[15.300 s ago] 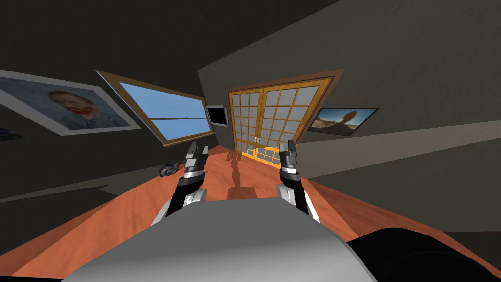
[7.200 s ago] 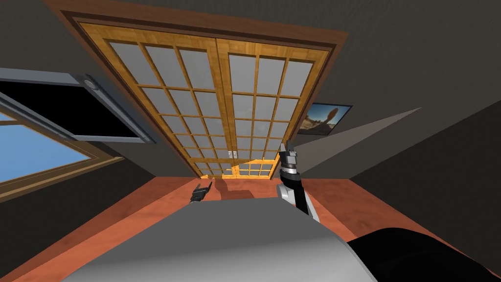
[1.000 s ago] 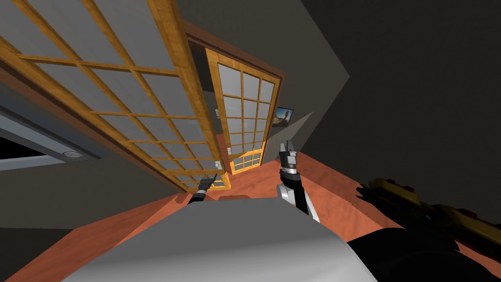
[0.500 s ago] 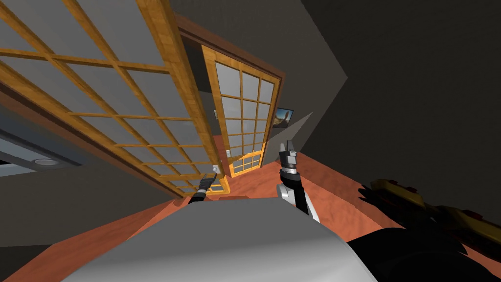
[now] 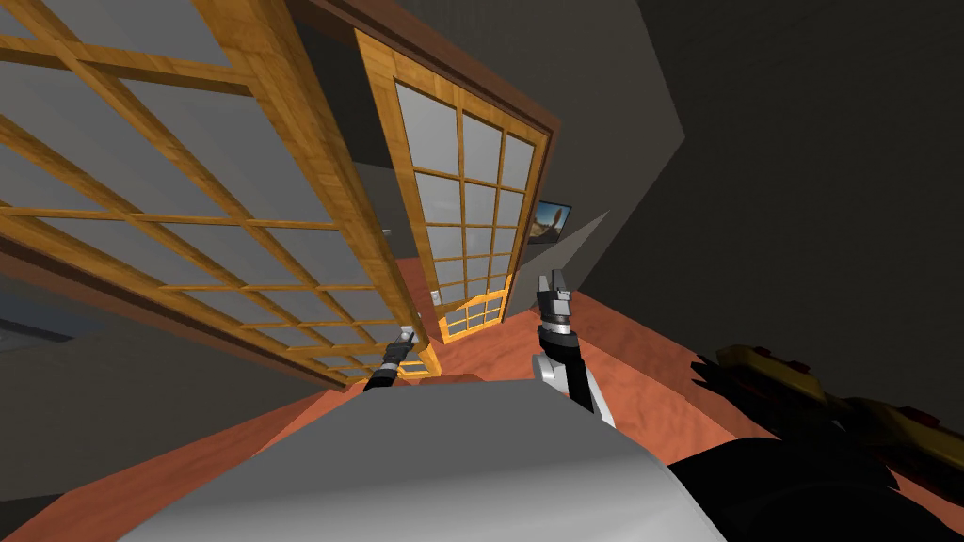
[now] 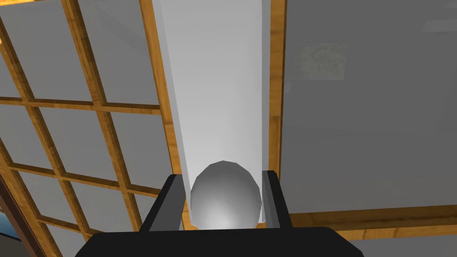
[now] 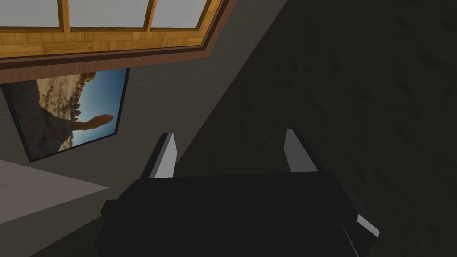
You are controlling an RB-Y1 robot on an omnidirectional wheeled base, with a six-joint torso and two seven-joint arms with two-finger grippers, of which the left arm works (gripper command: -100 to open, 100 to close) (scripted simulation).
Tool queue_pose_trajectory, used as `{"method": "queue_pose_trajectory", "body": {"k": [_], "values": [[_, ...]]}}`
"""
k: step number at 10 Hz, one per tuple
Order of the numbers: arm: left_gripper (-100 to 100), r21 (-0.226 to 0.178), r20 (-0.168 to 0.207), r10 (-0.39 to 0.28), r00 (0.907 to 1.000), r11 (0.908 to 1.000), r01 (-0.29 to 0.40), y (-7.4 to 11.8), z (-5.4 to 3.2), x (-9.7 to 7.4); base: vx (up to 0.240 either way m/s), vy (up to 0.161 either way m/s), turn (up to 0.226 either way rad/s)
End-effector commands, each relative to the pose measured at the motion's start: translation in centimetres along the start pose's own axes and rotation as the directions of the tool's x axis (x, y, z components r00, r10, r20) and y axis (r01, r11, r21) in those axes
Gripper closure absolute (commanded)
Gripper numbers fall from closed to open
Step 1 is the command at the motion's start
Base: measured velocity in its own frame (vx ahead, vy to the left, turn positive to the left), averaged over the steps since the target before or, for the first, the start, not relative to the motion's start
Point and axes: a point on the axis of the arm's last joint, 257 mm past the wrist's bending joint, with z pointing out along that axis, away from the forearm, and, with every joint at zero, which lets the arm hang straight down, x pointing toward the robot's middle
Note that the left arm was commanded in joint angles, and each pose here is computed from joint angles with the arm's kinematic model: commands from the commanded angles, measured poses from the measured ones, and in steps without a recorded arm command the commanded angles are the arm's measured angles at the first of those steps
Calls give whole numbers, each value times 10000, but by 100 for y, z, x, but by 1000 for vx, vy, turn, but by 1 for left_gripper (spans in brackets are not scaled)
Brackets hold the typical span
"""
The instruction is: Pull the door open
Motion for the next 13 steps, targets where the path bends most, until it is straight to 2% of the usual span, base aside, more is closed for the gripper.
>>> {"method": "queue_pose_trajectory", "body": {"k": [1, 4, 8, 11, 13], "values": [[100, -18, 0, 9, 10000, 10000, -9, 13, -2, -2, -31, 5, 4], [100, -18, 0, 9, 10000, 10000, -9, 13, -2, -2, -9, 2, -2], [100, -125, -15, -907, 9959, 9958, 907, 21, -8, 14, -39, 17, -62], [100, -194, 32, -1477, 9890, 9888, 1478, 34, -3, 6, -37, 14, -45], [100, -252, 81, -1994, 9799, 9796, 1996, 46, 1, -1, -42, 18, -62]]}}
